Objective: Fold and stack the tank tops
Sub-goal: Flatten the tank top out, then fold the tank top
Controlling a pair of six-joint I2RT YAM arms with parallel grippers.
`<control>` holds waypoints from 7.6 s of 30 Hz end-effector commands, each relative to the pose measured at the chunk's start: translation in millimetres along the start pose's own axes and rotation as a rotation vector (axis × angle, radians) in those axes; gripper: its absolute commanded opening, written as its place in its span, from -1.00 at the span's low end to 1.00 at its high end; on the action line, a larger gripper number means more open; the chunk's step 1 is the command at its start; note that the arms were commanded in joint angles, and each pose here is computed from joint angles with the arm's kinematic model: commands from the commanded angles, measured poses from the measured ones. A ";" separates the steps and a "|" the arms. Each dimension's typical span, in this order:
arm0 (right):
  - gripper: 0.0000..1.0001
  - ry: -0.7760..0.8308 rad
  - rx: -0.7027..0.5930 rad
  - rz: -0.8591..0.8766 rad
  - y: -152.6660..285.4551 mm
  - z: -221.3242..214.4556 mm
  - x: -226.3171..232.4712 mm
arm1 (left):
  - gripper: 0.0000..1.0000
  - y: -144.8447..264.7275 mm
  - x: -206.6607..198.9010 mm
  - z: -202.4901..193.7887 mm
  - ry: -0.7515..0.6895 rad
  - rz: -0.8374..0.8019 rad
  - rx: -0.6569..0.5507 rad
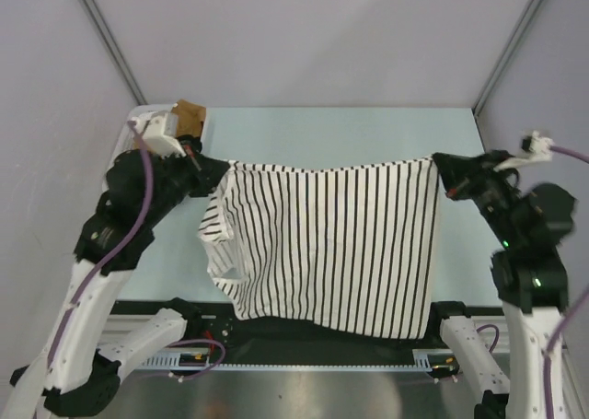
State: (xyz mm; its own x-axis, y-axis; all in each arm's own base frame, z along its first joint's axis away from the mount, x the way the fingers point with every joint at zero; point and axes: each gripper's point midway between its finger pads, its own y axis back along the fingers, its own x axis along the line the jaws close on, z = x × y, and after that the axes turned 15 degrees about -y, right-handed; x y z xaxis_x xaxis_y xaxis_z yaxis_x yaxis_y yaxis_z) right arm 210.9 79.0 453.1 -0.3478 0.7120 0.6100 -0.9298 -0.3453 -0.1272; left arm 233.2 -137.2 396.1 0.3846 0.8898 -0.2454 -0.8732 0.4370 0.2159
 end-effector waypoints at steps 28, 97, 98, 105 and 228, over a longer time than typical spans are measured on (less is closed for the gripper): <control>0.89 -0.357 0.093 -0.526 -315.3 -120.6 -337.8 | 0.99 -360.8 162.3 -72.7 0.090 0.164 0.272; -1.00 -0.432 0.281 -1.159 68.0 -276.0 -302.3 | 0.22 -67.7 1.6 -377.9 0.282 0.136 0.598; -1.00 -0.430 0.279 -1.155 67.2 -275.1 -301.9 | 0.21 -70.9 2.6 -376.5 0.303 0.160 0.589; -1.00 -0.427 0.288 -1.155 65.0 -274.7 -301.9 | -0.44 -83.1 8.1 -392.0 0.317 0.225 0.613; -1.00 -0.063 0.549 -0.828 -276.0 -253.4 -411.5 | -0.46 -374.7 137.6 -263.1 0.018 0.223 0.706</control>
State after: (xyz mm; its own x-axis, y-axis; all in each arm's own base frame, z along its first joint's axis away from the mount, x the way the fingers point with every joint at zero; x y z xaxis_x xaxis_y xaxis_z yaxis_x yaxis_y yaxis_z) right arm 572.2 32.7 28.3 0.4245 0.8258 0.3712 -0.6678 0.0087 0.7443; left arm 526.2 -206.2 25.0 0.1887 0.9754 -0.1137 -0.5169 0.1971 0.8331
